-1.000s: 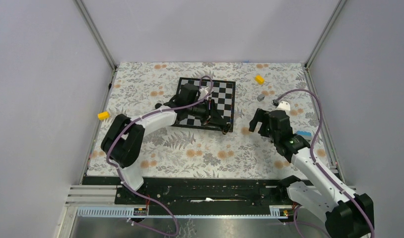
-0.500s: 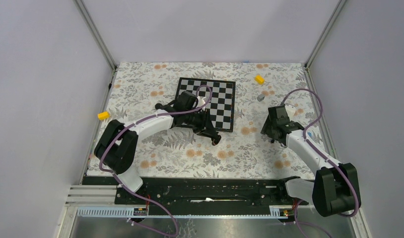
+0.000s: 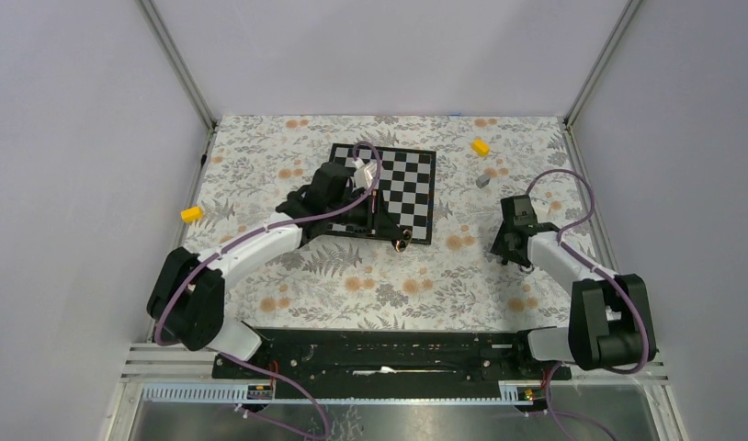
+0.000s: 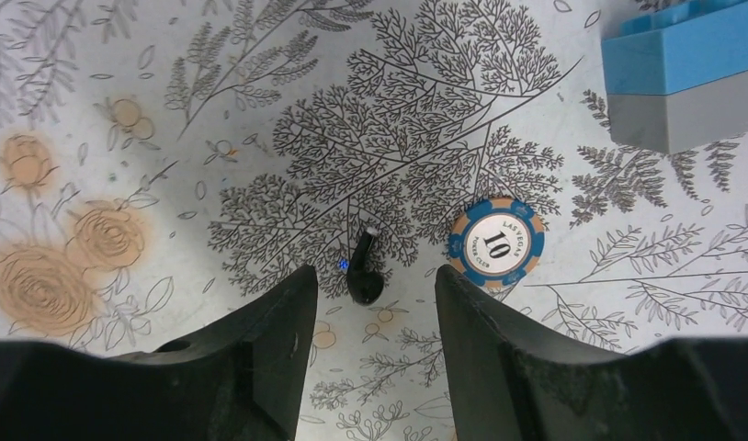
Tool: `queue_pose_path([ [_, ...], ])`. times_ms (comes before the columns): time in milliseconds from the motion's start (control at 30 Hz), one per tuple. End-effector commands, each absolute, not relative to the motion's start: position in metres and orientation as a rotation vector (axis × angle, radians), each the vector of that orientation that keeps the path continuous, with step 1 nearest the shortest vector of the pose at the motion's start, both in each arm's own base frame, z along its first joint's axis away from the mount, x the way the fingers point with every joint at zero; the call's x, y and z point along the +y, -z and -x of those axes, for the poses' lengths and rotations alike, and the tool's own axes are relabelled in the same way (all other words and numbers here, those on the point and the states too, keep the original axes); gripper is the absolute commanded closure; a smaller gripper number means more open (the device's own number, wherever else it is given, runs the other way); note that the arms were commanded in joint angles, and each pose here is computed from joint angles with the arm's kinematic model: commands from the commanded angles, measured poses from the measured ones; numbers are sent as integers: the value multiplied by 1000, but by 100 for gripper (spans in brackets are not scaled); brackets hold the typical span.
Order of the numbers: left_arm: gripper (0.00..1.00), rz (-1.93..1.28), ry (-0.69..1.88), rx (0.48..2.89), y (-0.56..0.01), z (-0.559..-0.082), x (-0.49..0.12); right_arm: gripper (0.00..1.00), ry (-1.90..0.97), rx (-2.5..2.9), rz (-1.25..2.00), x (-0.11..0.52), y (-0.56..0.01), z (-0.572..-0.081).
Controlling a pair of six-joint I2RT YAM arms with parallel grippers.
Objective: Insert the wireless bluetooth earbuds into the charging case
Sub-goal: Pick up the left earbud from the center of the board.
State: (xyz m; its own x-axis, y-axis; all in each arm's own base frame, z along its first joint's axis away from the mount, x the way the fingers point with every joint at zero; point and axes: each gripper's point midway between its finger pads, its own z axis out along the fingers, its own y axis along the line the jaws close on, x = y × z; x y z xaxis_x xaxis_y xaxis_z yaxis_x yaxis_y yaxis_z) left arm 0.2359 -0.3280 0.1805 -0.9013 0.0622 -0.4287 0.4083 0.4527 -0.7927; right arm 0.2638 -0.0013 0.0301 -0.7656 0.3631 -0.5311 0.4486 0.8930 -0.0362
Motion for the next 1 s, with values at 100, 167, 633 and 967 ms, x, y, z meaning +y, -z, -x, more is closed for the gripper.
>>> queue_pose_path([
  [100, 100, -452, 1440, 2218, -203, -246, -335, 47, 172, 2586, -715, 1, -18, -276],
  [167, 100, -437, 1429, 2244, -200, -247, -335, 48, 172, 2586, -734, 0, -16, -277],
  [633, 100, -422, 1401, 2299, -192, -249, -334, 56, 101, 2636, -715, 9, -12, -272],
  [967, 100, -401, 1411, 2327, -186, -251, -337, 57, 22, 2650, -691, 18, -16, -262],
])
